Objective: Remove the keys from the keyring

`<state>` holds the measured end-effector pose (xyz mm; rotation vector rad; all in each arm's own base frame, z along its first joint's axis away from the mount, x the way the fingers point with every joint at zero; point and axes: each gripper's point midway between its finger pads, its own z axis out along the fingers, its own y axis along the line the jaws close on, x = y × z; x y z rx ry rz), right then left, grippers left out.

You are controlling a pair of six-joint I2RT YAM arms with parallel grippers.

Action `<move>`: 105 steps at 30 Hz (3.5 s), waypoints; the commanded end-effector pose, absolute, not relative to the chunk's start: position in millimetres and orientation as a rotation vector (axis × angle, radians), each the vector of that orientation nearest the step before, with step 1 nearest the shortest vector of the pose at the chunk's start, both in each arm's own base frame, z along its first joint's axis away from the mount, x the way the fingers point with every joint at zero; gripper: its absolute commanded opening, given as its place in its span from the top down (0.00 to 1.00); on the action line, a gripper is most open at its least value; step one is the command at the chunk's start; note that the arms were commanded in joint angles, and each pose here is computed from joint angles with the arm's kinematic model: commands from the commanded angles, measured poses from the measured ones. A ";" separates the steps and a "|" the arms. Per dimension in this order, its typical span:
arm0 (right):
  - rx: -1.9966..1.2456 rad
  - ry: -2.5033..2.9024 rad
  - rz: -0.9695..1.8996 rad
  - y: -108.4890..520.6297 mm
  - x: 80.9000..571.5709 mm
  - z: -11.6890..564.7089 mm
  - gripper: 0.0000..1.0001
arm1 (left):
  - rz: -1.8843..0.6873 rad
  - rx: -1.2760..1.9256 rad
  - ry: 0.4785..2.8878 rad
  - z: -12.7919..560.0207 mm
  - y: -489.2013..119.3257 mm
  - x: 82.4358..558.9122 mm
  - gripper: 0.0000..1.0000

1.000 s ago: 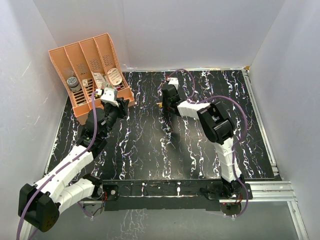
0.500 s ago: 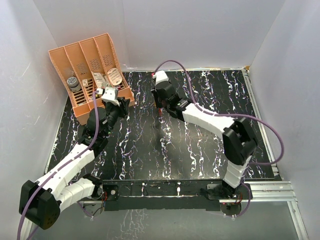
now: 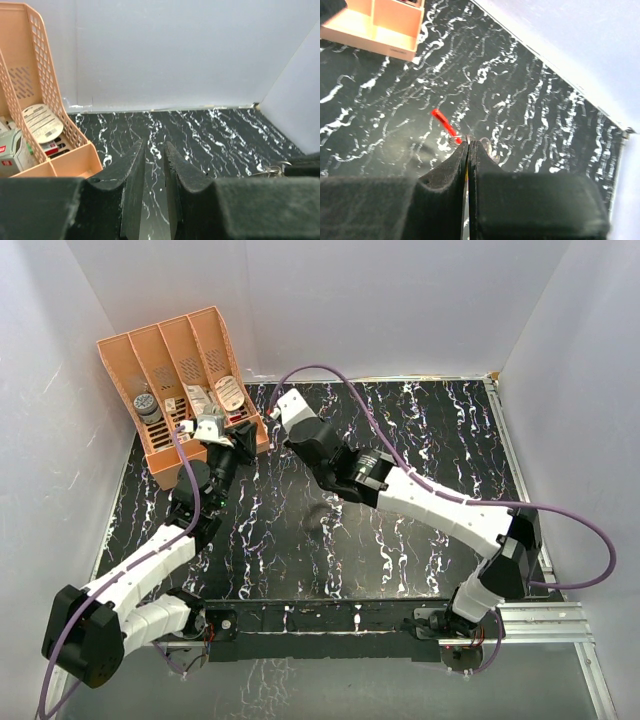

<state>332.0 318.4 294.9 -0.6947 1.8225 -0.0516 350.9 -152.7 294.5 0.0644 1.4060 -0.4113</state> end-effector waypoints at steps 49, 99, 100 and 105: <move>-0.833 1.401 0.511 313.3 233.1 436.2 1.00 | -1.040 0.577 1.035 388.8 -249.8 258.2 0.72; -0.831 1.388 0.558 318.9 228.9 433.4 1.00 | -1.026 0.659 0.956 383.3 -243.6 229.1 0.77; -0.830 1.389 0.557 318.8 229.3 433.0 1.00 | -1.031 0.661 0.951 384.3 -244.1 228.4 0.77; -0.829 1.389 0.556 317.6 228.8 433.3 1.00 | -1.054 0.668 0.937 388.0 -246.5 226.8 0.78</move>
